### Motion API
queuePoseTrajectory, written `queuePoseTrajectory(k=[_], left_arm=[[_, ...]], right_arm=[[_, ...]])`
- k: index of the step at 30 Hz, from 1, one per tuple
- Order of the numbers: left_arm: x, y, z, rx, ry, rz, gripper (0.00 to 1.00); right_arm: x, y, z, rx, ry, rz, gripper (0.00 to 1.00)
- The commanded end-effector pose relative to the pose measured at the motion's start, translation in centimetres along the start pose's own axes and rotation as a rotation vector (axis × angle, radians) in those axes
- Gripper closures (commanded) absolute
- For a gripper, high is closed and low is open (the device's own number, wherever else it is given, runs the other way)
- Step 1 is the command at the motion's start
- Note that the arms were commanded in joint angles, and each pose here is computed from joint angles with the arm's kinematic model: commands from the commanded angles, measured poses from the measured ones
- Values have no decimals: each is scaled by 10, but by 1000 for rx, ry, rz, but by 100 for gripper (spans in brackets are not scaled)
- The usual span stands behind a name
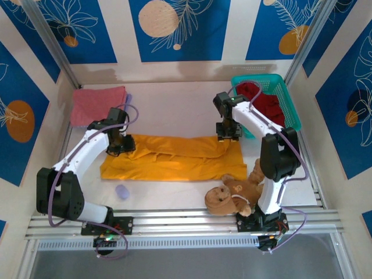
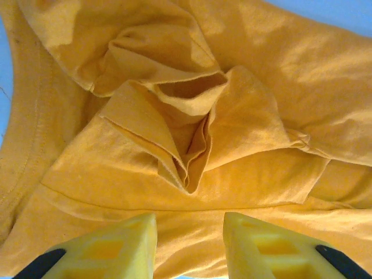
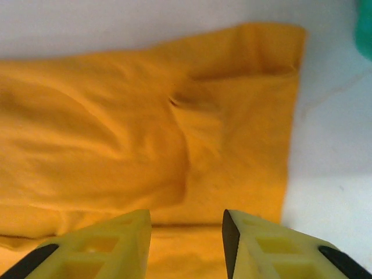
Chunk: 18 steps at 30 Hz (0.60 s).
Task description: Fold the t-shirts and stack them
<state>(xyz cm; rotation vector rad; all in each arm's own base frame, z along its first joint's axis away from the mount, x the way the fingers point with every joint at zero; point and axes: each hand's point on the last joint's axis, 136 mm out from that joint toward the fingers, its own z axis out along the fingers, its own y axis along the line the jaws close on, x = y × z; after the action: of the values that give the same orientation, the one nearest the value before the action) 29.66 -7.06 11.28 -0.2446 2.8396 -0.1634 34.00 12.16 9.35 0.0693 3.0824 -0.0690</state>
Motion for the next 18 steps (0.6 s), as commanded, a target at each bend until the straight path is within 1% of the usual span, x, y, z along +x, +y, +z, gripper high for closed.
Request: queuePoseTrajectory(k=[1,6,8,9,11,14,18], left_arm=[[-7,0,-6,1,3,-11,64],[-5,6,-5,-6,9,-20,64],[-3,9,-3,-8,16,-22,64],[-2,10,-3,-10,19,-22,64],[0,12,-3,-12,24,-22,64],[-1,14,-4,-12,19,-26,64],[-2,17,-5,-12,22,-27,64]], right_arm=[[-12,27,16,-93,37,7,64],[-22,45,42,-138,69,42,65],[-20,47,51,-148,107,80,65],[-16,43,54,-138,135,111,65],[-3,27,58,-74,178,172,65],[22,-3,52,56,166,211,64],[52,-23,40,77,150,233,63]])
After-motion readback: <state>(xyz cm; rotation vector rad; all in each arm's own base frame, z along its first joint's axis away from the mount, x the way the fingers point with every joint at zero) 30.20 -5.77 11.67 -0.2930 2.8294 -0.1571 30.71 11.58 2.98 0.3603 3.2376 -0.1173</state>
